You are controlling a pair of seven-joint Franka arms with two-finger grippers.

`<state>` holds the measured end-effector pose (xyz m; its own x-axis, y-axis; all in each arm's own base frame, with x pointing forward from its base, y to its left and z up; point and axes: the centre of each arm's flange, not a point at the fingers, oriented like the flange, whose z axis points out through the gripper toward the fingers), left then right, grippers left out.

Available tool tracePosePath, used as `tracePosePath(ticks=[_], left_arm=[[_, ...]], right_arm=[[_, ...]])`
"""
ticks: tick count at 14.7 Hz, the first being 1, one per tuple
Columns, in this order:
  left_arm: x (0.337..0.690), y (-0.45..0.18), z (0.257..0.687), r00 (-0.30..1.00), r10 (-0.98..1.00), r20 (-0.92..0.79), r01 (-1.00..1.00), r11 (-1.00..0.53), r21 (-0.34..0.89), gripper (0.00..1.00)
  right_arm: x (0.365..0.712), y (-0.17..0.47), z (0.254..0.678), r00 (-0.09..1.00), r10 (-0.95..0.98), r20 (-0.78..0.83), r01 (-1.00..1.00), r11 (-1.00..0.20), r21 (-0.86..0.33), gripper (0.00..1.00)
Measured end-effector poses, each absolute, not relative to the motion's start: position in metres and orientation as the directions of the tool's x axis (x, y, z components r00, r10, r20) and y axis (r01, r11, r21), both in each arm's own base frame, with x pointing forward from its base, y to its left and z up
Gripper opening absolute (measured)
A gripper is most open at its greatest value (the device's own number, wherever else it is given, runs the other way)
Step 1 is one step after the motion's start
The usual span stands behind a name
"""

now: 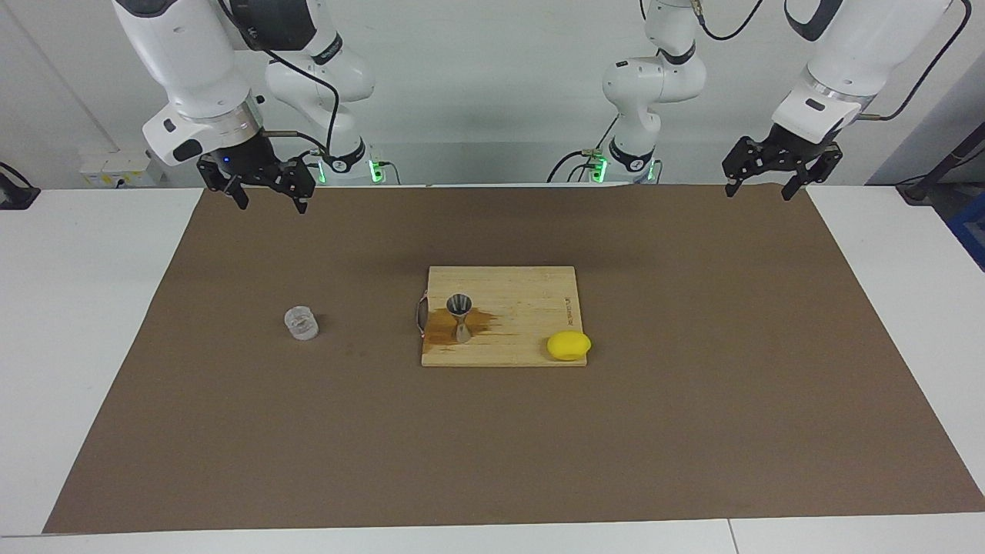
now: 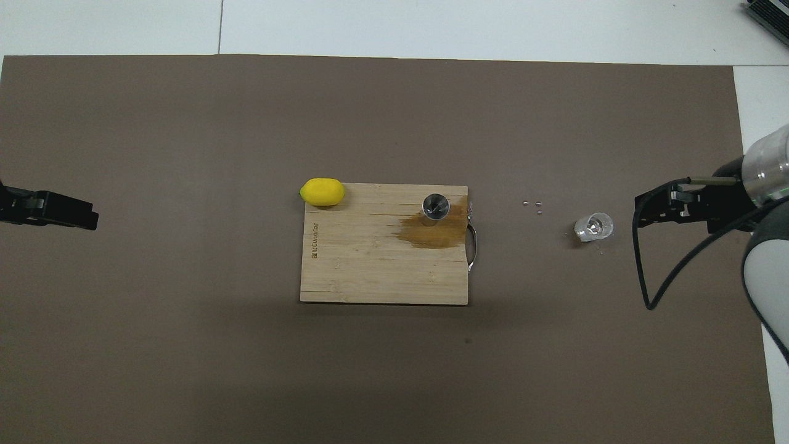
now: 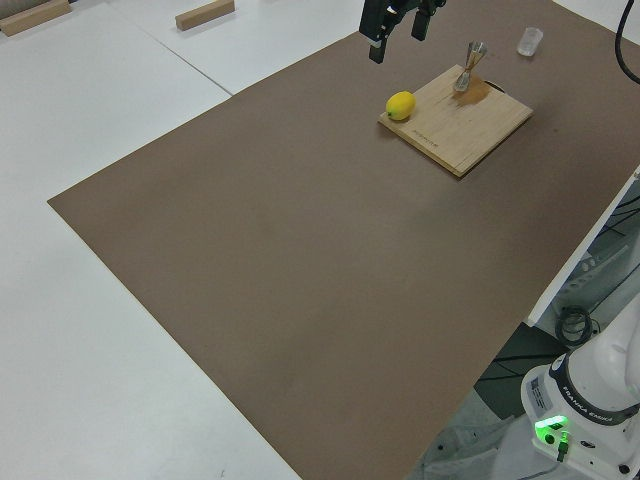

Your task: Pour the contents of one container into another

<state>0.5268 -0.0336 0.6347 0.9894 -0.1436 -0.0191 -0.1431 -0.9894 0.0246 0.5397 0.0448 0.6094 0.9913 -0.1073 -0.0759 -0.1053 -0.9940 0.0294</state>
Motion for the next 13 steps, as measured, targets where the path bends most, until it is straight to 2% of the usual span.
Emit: tracePosePath(ticks=[4, 13], left_arm=[[0.5268, -0.0336, 0.6347, 0.989, -0.144, -0.019, -0.143, -0.989, 0.025, 1.0], [0.5268, -0.0336, 0.6347, 0.989, -0.144, -0.019, -0.143, -0.989, 0.025, 1.0]], right_arm=[[0.5466, 0.0404, 0.6139, 0.995, -0.096, -0.02, -0.096, -0.995, 0.018, 1.0], [0.5457, 0.0419, 0.6134, 0.996, -0.083, -0.024, -0.082, -0.996, 0.044, 1.0]])
